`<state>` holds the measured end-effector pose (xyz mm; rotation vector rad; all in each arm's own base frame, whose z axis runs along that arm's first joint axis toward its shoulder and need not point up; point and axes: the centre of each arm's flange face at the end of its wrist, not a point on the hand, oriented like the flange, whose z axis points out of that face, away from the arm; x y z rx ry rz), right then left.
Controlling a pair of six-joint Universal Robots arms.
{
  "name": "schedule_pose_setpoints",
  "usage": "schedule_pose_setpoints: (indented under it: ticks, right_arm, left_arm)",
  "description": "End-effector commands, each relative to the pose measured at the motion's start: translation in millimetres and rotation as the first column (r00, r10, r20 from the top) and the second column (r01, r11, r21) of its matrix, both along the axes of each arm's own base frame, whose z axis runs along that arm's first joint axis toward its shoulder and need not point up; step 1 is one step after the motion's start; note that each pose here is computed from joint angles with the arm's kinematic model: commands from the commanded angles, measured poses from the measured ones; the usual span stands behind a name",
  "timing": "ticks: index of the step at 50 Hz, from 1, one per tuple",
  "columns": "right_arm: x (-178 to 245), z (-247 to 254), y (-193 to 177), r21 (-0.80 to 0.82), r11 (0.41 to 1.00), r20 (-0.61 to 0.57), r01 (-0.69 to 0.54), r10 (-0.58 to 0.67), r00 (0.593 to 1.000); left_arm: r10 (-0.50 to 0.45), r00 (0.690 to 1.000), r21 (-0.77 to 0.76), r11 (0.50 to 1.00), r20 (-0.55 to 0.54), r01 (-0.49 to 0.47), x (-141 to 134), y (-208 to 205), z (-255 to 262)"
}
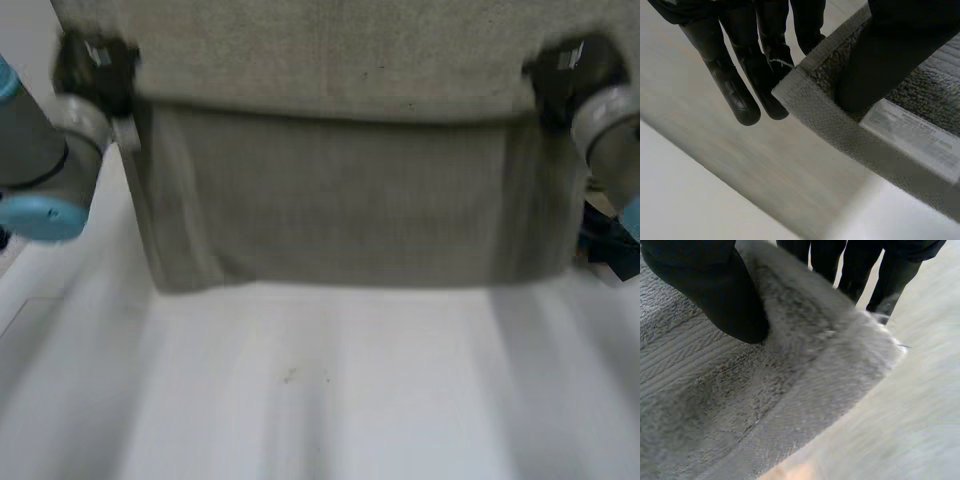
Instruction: Fold the laundry.
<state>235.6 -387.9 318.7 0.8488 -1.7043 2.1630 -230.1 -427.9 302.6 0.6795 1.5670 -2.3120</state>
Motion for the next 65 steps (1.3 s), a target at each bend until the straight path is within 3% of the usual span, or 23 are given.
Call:
schedule_pose_setpoints:
  ticks: [1,5,10,15,20,26,29,35,38,42,44,45,48,51,54,56,62,65]
  right_arm:
    - [8,73,-10,-0.51,0.86,0.32,0.021,0.166,0.933]
    - [6,68,-15,-0.509,0.859,0.352,0.044,0.162,0.922]
    - [9,29,-24,-0.374,0.927,0.331,0.022,0.112,0.937]
    - [12,-37,-30,-0.11,0.994,0.263,-0.028,0.056,0.963]
    - [17,-107,-24,0.176,0.98,0.178,-0.094,0.062,0.982]
    - [16,-158,-6,0.373,0.925,0.022,-0.075,0.072,0.997]
    - [12,-155,7,0.395,0.917,-0.06,-0.053,0.083,0.995]
    - [-5,-128,41,0.448,0.894,-0.16,-0.005,0.086,0.983]
    - [-14,-121,67,0.534,0.845,-0.228,0.031,0.109,0.967]
    - [-29,-113,111,0.662,0.744,-0.332,0.095,0.176,0.927]
    - [-35,-112,131,0.709,0.696,-0.371,0.115,0.228,0.9]
    - [-42,-113,147,0.742,0.657,-0.407,0.133,0.285,0.868]
    - [-48,-117,159,0.758,0.635,-0.437,0.148,0.326,0.838]
    - [-53,-123,157,0.756,0.636,-0.438,0.154,0.317,0.841]
    - [-51,-123,148,0.718,0.681,-0.446,0.144,0.29,0.847]
    - [-46,-125,131,0.66,0.74,-0.452,0.132,0.252,0.856]
    - [-38,-143,82,0.543,0.828,-0.441,0.139,0.141,0.886]
    - [-32,-151,63,0.511,0.849,-0.427,0.133,0.116,0.897]
  left_arm:
    - [-0.119,0.969,-0.431,0.902,-0.215,0.015,3,-8,76]
    - [-0.141,0.959,-0.394,0.919,-0.247,0.034,6,-8,70]
    - [-0.12,0.947,-0.256,0.966,-0.299,0.042,22,-13,36]
    - [-0.061,0.95,-0.093,0.995,-0.307,0.034,36,-16,-10]
    - [-0.014,0.962,0.126,0.991,-0.272,0.05,35,-8,-81]
    - [0.036,0.979,0.378,0.925,-0.202,0.044,32,18,-138]
    - [0.047,0.992,0.517,0.856,-0.116,0.02,33,43,-159]
    - [0.036,0.998,0.628,0.776,0.053,-0.061,46,92,-134]
    - [0.011,0.993,0.662,0.745,0.119,-0.087,50,118,-120]
    - [-0.063,0.965,0.703,0.697,0.253,-0.139,59,170,-97]
    - [-0.141,0.925,0.729,0.661,0.352,-0.177,67,199,-90]
    - [-0.164,0.91,0.735,0.651,0.381,-0.19,69,207,-88]
    - [-0.266,0.845,0.753,0.622,0.464,-0.217,72,231,-88]
    - [-0.31,0.822,0.745,0.639,0.477,-0.192,67,233,-88]
    - [-0.304,0.839,0.733,0.663,0.451,-0.153,61,220,-90]
    - [-0.279,0.869,0.723,0.68,0.408,-0.121,54,195,-100]
    - [-0.168,0.953,0.654,0.755,0.252,-0.04,24,133,-104]
    - [-0.133,0.962,0.636,0.77,0.238,-0.051,16,115,-110]
